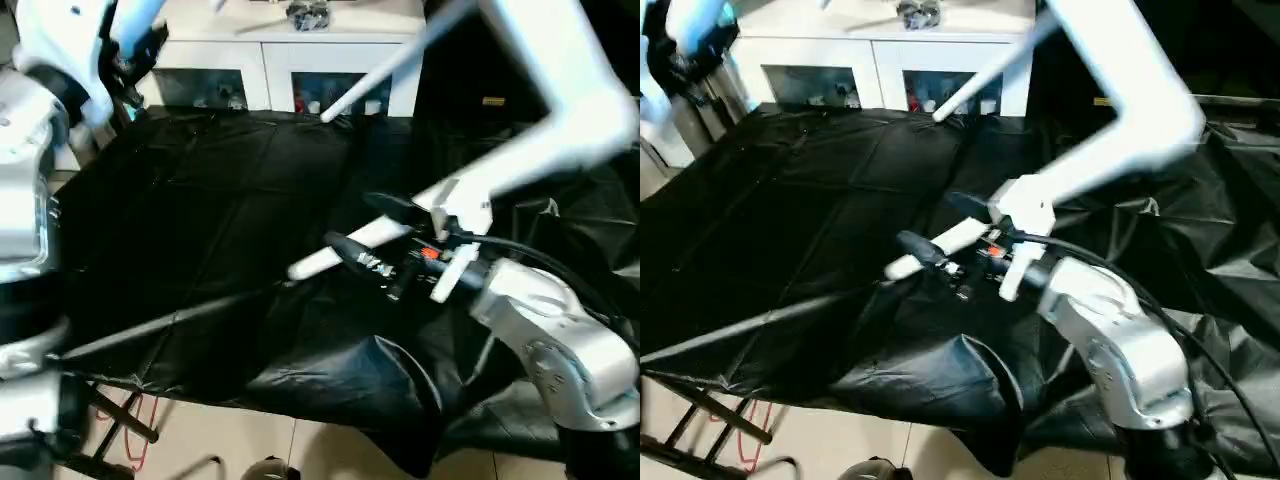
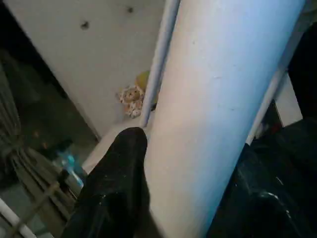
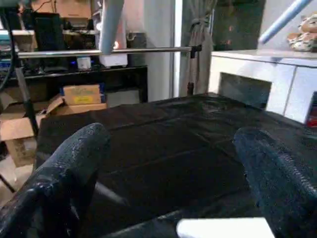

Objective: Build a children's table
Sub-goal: Flip table

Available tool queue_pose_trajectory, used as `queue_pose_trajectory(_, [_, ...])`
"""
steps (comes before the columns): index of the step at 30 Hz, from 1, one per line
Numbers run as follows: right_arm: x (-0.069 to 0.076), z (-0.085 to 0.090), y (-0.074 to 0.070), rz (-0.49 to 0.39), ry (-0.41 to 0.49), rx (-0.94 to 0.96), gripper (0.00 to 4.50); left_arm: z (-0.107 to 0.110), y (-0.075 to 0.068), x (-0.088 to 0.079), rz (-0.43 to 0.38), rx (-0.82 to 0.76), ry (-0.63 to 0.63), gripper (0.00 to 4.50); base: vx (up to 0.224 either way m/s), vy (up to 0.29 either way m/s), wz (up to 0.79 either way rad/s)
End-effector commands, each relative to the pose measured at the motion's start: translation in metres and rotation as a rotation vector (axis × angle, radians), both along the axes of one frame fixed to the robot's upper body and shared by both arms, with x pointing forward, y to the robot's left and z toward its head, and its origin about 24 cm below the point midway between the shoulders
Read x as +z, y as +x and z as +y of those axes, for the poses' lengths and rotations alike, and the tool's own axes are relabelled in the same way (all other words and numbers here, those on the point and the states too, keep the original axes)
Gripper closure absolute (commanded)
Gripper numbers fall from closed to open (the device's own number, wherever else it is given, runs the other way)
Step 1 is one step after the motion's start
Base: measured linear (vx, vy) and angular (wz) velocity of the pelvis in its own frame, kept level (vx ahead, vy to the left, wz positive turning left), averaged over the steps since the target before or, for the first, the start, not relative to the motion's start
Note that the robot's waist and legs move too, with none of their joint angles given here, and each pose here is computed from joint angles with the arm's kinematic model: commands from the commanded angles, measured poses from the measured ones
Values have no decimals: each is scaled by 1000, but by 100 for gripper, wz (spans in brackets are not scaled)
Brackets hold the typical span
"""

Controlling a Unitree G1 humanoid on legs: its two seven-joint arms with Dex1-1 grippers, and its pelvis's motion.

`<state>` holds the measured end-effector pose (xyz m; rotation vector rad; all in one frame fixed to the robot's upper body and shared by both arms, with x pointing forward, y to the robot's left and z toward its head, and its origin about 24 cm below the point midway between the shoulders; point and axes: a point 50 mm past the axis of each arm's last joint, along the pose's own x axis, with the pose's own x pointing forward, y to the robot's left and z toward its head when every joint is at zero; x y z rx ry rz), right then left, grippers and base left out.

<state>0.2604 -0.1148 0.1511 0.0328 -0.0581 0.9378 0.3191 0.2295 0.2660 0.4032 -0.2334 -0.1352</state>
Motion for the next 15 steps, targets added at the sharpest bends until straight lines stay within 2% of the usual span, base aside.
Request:
queue_pose_trajectory(1, [4, -6, -2, -14, -3, -24, 0, 4, -3, -18, 26, -6, -138, 260, 0, 0, 0])
queue_pose_trajectory(3, [4, -10, -3, -10, -8, -33, 0, 2, -9, -38, 32, -26, -214, 260, 0, 0, 0])
queue_pose_trajectory(4, [4, -10, -3, -10, -8, -33, 0, 2, -9, -39, 33, -25, -217, 260, 0, 0, 0])
queue_pose_trajectory(6, [5, -12, -3, -8, -12, -36, 0, 2, -13, -51, 47, -39, -247, 263, 0, 0, 0])
queue_pose_trajectory(7, [5, -13, -2, -9, -16, -39, 0, 1, -17, -61, 57, -57, -247, 265, 0, 0, 0])
queue_pose_trajectory(9, [6, -13, -2, -10, -18, -40, 0, 1, -18, -64, 59, -68, -250, 270, 0, 0, 0])
queue_pose_trajectory(11, [7, -14, -1, -11, -20, -40, 0, 0, -21, -74, 70, -105, -250, 273, 0, 0, 0])
queue_pose_trajectory(15, [7, -12, -1, -11, -24, -31, 0, -1, -23, -96, 145, -177, -221, 282, 0, 0, 0])
